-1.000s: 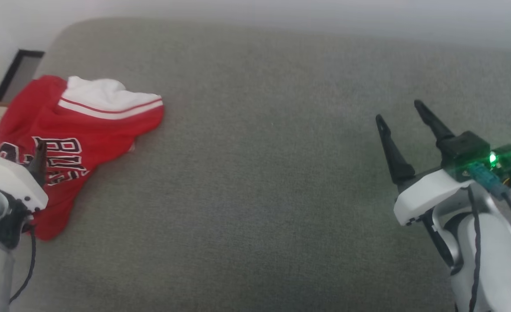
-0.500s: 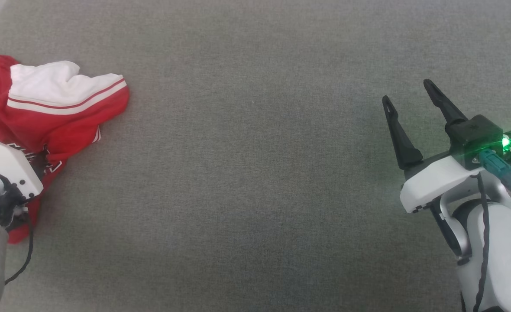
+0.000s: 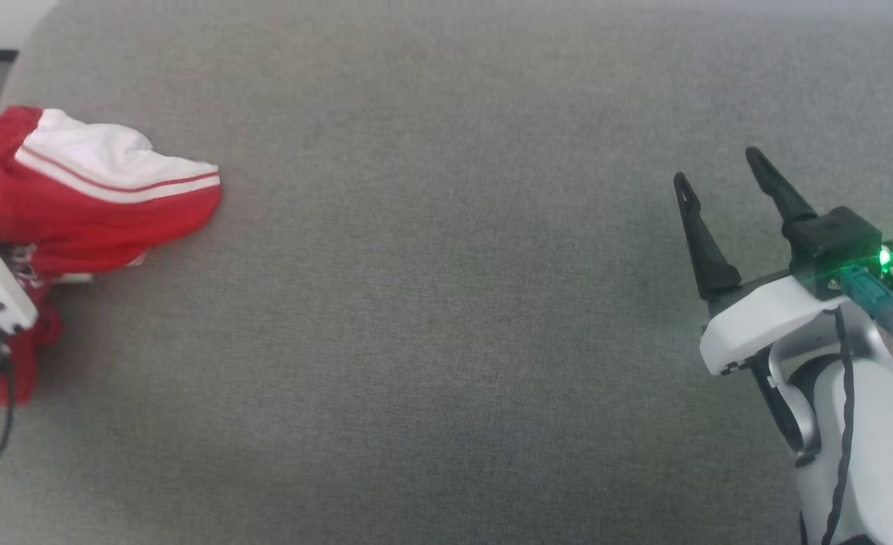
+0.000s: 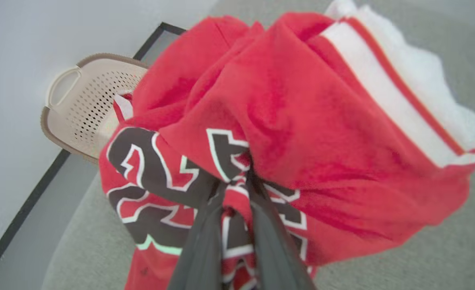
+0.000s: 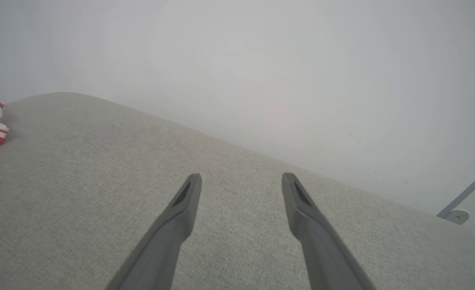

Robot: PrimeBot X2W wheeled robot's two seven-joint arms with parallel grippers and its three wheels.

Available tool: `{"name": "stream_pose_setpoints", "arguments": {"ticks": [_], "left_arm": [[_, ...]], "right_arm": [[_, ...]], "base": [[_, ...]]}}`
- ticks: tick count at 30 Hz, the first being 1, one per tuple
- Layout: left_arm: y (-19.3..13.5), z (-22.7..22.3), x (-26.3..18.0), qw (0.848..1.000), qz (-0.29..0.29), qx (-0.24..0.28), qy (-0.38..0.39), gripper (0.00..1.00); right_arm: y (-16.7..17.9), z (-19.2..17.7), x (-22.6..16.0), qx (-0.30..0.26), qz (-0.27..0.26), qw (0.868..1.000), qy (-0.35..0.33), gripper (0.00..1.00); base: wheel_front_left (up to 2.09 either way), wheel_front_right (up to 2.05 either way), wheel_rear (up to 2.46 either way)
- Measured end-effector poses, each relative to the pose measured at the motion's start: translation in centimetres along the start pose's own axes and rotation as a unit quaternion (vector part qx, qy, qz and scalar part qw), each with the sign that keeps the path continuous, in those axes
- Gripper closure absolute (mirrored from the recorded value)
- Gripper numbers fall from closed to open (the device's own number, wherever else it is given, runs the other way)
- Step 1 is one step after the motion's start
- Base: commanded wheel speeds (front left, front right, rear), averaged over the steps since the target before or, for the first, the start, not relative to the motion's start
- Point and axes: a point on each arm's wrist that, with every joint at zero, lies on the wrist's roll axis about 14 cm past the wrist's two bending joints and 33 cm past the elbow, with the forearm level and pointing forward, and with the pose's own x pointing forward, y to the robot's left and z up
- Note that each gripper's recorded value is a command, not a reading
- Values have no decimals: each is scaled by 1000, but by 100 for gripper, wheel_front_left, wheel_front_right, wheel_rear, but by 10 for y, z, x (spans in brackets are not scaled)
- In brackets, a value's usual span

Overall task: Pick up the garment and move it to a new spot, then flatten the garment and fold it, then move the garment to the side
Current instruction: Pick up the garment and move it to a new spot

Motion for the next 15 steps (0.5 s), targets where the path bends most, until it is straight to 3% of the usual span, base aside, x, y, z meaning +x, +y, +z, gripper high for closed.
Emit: {"name": "stream_pose_setpoints", "arguments": {"ticks": [6, 15], "left_arm": [[4, 70, -26, 992, -16, 19, -123, 100], [6, 161, -89, 961, -49, 55, -268, 100]], "right_arm": [[2, 16, -12, 8, -8, 1000, -19, 0], [5, 43, -32, 12, -20, 998, -53, 0]], "base": [[0, 0, 0], [0, 0, 0]]}}
